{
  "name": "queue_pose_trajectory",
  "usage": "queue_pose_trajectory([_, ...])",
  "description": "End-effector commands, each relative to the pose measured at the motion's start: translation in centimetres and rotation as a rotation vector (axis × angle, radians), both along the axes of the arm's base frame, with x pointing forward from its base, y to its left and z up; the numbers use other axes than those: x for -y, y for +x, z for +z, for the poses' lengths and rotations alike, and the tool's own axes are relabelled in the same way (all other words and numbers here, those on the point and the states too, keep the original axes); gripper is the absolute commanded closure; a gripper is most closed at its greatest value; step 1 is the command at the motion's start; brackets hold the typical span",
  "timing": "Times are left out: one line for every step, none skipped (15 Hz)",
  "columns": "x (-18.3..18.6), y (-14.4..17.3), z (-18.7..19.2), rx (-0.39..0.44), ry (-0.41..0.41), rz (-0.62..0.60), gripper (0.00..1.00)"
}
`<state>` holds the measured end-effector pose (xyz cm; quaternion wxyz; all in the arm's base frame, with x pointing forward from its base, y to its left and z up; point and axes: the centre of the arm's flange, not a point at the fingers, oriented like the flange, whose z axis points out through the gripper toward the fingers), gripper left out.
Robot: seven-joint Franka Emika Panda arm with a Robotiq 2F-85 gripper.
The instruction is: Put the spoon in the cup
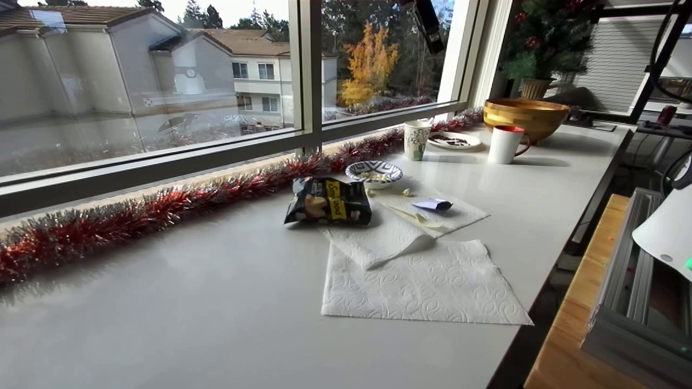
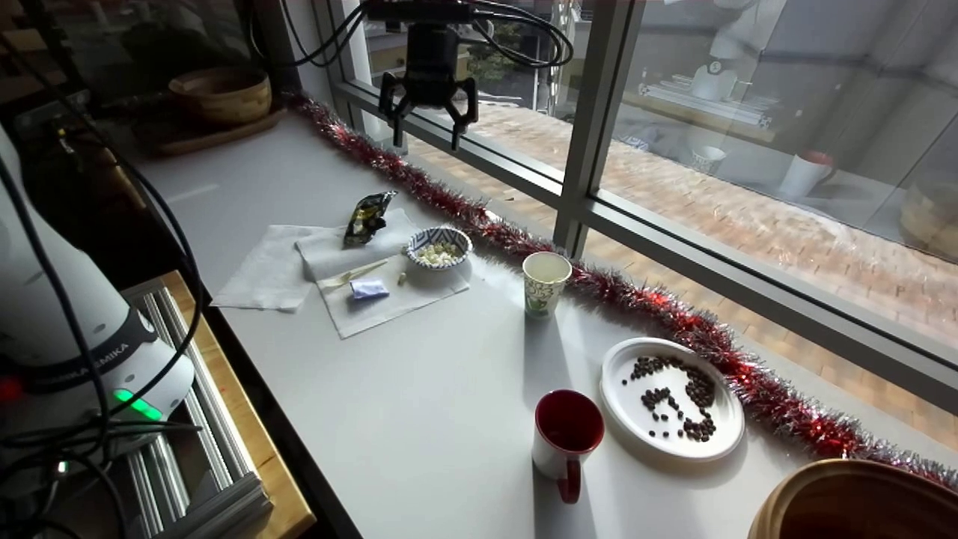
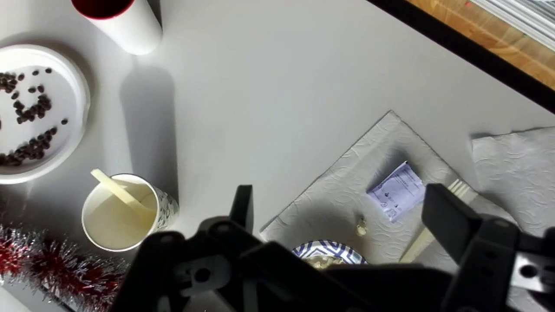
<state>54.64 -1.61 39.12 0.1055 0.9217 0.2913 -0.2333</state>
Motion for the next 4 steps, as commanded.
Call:
queue_pose_trajectory([-0.96,-0.73,-0.01,0.002,-0.012,0.018,0.0])
queue_pose_trajectory([-1.37,-1.23,0.0,0.005,-0.016,0.027,0.0])
queue_pose_trajectory([-1.29,-1.47,0.02,0.008,-0.018,0.029,0.0])
queue_pose_trajectory([-1.03,-1.59,0.0,0.01,-0.018,0.025,0.0])
